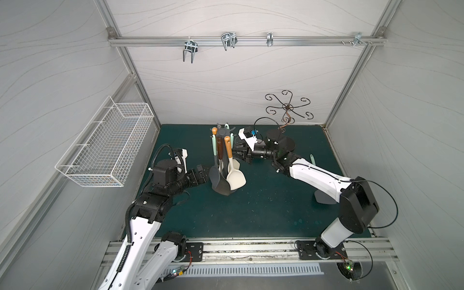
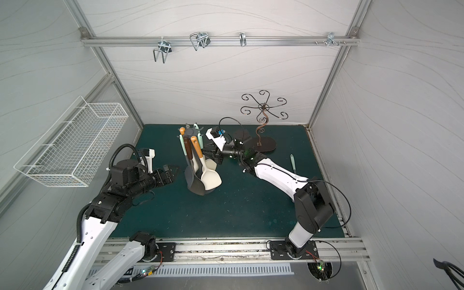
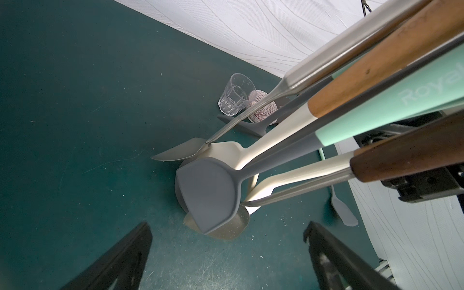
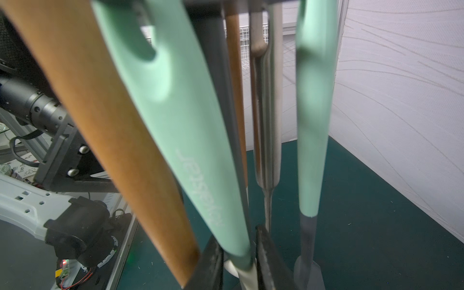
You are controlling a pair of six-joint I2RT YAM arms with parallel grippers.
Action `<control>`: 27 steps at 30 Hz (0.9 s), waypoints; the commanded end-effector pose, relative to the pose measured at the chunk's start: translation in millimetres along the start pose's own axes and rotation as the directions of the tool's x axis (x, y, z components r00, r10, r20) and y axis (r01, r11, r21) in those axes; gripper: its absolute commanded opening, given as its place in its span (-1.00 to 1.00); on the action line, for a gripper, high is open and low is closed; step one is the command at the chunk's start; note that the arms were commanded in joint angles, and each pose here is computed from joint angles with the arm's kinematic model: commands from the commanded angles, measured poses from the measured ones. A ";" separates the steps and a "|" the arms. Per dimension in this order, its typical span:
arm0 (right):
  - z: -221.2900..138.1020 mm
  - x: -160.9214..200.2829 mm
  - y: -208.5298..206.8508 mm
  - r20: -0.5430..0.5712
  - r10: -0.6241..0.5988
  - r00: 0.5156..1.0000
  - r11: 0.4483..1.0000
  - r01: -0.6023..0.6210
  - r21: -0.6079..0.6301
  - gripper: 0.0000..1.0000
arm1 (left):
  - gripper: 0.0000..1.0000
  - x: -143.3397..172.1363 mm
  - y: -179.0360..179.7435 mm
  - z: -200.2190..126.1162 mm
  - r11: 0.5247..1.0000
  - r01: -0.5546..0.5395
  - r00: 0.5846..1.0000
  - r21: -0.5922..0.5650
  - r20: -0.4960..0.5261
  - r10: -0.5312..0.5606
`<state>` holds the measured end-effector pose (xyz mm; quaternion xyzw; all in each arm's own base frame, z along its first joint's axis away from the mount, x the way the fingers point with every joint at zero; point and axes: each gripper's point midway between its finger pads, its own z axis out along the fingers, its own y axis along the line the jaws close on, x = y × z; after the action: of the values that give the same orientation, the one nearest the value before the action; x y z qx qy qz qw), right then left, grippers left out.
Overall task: Take the spatula off the kitchen utensil rack
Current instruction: Take off the spatula from the rack.
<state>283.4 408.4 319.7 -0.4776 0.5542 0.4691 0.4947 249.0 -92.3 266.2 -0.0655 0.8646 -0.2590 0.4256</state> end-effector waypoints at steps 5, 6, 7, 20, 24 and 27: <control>-5.2 -13.0 6.0 0.024 -0.046 0.999 0.999 0.046 0.012 -0.76 | 0.99 -10.3 -7.5 -1.8 0.999 -0.015 0.999 0.033 0.039 0.013; -5.8 -12.9 6.5 0.024 -0.047 0.999 0.999 0.047 0.015 -0.78 | 0.99 -10.2 -7.7 -1.9 0.999 -0.015 0.999 0.035 0.039 0.013; -6.9 -14.1 6.6 0.026 -0.048 0.999 0.999 0.048 0.017 -0.79 | 0.99 -10.1 -8.1 -2.1 0.999 -0.015 0.999 0.036 0.039 0.014; -22.5 -15.9 8.3 -0.028 -0.119 0.993 0.989 0.121 0.085 -0.95 | 0.99 -10.8 -9.0 -6.4 0.999 -0.018 0.998 0.041 0.055 0.016; -25.2 -12.4 7.3 -0.074 -0.153 0.985 0.983 0.160 0.095 -0.97 | 0.99 -10.8 -9.6 -6.2 0.999 -0.017 0.998 0.044 0.054 0.014; -26.6 -8.3 3.6 -0.108 -0.168 0.980 0.976 0.181 0.118 -1.00 | 0.99 -10.7 -9.7 -6.7 0.999 -0.016 0.998 0.046 0.055 0.014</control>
<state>278.3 389.5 319.6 -0.5042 0.5638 0.3928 0.5232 246.9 -92.5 268.6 -0.0642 0.8609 -0.2630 0.4309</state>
